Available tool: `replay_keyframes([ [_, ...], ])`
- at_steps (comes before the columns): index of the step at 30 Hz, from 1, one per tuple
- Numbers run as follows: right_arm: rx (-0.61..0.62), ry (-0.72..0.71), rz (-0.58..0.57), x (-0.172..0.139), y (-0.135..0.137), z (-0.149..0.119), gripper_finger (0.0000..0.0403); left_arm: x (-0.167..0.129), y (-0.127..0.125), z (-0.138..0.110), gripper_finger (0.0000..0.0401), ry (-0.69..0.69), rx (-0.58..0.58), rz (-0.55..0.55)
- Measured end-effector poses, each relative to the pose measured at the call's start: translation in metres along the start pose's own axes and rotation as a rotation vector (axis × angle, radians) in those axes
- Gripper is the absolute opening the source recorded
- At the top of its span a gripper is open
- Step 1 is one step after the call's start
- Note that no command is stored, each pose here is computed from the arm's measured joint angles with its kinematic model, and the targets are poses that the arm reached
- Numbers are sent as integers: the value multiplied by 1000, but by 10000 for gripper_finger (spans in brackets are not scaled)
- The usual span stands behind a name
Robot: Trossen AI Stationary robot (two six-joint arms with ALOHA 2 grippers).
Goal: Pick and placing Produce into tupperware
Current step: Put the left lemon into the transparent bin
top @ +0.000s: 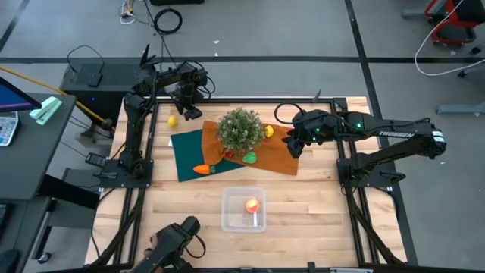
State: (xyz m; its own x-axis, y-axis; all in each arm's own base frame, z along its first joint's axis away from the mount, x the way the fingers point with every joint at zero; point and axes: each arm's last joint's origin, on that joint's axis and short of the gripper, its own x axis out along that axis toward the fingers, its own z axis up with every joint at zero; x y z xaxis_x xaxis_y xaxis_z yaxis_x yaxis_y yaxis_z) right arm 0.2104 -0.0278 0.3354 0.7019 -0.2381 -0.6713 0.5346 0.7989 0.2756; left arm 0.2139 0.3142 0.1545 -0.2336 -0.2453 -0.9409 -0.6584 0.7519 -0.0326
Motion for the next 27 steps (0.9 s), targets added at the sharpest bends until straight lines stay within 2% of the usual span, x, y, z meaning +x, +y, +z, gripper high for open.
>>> replay_keyframes([
  [5,-10,0,0,0,0,0,146,-2,8,-2,318,-23,-56,4],
  [8,-17,0,1,0,0,0,146,-14,14,-4,343,-134,-96,-40],
  [17,-17,4,8,0,0,0,146,-76,29,-39,330,-474,-165,-36],
  [22,-25,4,8,0,0,0,146,-99,35,-61,322,-575,-229,-28],
  [27,-25,4,8,0,0,0,146,-107,36,-72,321,-597,-330,-50],
])
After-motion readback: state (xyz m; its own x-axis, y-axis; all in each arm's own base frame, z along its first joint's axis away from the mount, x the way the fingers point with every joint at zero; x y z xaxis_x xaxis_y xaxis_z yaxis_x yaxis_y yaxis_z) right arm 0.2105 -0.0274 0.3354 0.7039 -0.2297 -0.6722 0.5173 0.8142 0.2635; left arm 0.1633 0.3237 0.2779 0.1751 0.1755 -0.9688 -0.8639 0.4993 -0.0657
